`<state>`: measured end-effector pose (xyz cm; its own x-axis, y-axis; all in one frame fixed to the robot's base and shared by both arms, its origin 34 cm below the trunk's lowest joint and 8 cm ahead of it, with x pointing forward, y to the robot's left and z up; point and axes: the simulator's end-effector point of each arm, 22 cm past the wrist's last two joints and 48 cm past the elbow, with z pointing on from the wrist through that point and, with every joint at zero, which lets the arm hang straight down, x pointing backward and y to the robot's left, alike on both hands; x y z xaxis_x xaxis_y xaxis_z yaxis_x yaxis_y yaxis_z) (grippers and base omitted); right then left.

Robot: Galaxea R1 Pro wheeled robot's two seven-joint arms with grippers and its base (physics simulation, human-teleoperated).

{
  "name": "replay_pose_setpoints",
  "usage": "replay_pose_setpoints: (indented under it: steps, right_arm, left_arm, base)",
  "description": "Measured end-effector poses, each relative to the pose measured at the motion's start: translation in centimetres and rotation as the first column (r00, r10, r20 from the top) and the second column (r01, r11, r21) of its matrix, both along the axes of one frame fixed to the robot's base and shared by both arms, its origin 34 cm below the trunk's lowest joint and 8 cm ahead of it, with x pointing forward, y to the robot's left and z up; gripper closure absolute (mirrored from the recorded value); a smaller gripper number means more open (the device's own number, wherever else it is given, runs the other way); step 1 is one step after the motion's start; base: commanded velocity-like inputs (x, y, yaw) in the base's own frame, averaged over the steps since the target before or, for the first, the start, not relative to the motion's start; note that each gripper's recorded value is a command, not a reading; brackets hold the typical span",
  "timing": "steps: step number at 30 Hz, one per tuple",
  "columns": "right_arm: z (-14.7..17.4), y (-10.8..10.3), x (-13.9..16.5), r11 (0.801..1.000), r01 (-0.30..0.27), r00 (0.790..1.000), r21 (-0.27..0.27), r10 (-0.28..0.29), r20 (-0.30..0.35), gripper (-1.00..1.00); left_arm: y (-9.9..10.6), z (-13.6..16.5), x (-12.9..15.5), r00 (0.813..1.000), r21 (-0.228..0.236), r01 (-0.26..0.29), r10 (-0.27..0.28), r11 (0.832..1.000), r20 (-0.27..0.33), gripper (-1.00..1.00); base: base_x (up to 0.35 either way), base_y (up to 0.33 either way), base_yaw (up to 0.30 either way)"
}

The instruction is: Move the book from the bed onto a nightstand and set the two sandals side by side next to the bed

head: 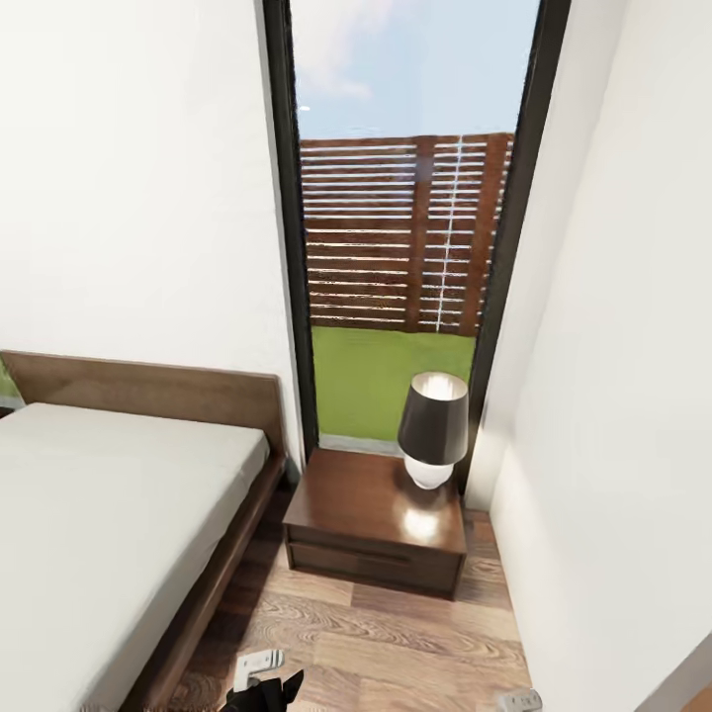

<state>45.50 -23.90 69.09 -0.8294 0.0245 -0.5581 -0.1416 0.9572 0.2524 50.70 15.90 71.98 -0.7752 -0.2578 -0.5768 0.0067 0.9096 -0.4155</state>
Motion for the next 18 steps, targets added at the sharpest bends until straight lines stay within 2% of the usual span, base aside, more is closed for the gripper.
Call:
replay_pose_setpoints:
  steps: [18]
  right_arm:
    - [-0.01, -0.03, 0.0, 1.0, 0.001, 1.0, -0.001, -0.001, 0.0, -1.0]
  left_arm:
    - [0.0, 0.02, 0.02, 1.0, 0.0, 0.0, 0.0, 1.0, 0.001, -1.0]
  base:
    - [0.0, 0.0, 0.291]
